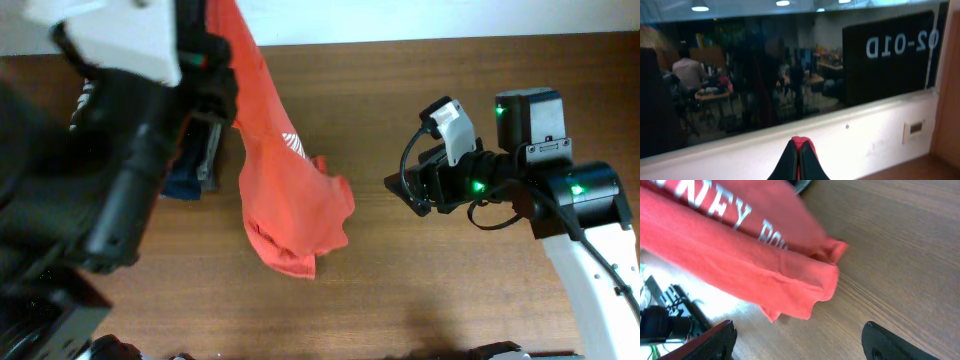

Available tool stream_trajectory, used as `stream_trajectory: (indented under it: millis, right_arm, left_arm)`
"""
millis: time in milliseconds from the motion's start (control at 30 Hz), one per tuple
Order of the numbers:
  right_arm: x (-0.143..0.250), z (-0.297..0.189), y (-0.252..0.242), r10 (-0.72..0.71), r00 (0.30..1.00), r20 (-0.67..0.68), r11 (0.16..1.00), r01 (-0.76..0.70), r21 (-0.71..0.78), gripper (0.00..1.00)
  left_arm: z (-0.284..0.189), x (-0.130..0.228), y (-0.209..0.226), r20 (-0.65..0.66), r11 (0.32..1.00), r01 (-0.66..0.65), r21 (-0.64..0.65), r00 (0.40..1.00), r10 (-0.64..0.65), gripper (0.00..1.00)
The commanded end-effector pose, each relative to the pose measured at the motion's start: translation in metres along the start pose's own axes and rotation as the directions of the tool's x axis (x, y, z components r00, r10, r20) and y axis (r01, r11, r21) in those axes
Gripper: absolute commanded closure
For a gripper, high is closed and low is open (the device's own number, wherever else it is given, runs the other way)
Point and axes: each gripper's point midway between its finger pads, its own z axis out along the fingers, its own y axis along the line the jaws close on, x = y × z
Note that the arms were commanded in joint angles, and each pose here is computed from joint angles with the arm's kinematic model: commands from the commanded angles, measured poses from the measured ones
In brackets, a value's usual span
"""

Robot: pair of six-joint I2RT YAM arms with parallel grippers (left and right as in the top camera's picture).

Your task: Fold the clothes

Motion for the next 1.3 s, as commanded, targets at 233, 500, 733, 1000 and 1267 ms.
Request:
stream_trajectory:
  millis: [233, 500, 733, 1000, 1267]
  right_arm:
    - [0.005, 0.036, 0.041, -0.204, 0.977, -0.058, 0.967, 0.192, -0.167, 0.15]
    - [0.025, 0.086, 0.071, -0.302, 0.94, -0.161, 0.919, 0.242, -0.311, 0.19]
    - [0.033, 0.094, 0.132, -0.469, 0.88, -0.077, 0.797, 0.385, -0.466, 0.18]
    - [0.011, 0.105, 0.177, -0.568, 0.817, 0.099, 0.697, 0.542, -0.47, 0.18]
    - [-0.009, 0.117, 0.155, -0.569, 0.817, 0.089, 0.763, 0.565, -0.313, 0.22]
  left_arm:
    - [-0.029, -0.063, 0.035, 0.231, 0.99, 0.09, -0.112, 0.971, -0.062, 1.0]
    - [-0.043, -0.077, 0.055, 0.287, 0.973, 0.131, -0.191, 0.955, -0.072, 1.0]
    - [-0.044, -0.076, 0.063, 0.274, 0.964, 0.106, -0.243, 0.961, -0.036, 1.0]
    - [-0.044, -0.075, 0.063, 0.272, 0.964, 0.105, -0.244, 0.962, -0.036, 0.99]
    - [-0.047, -0.074, 0.064, 0.263, 0.965, 0.099, -0.243, 0.964, -0.032, 1.0]
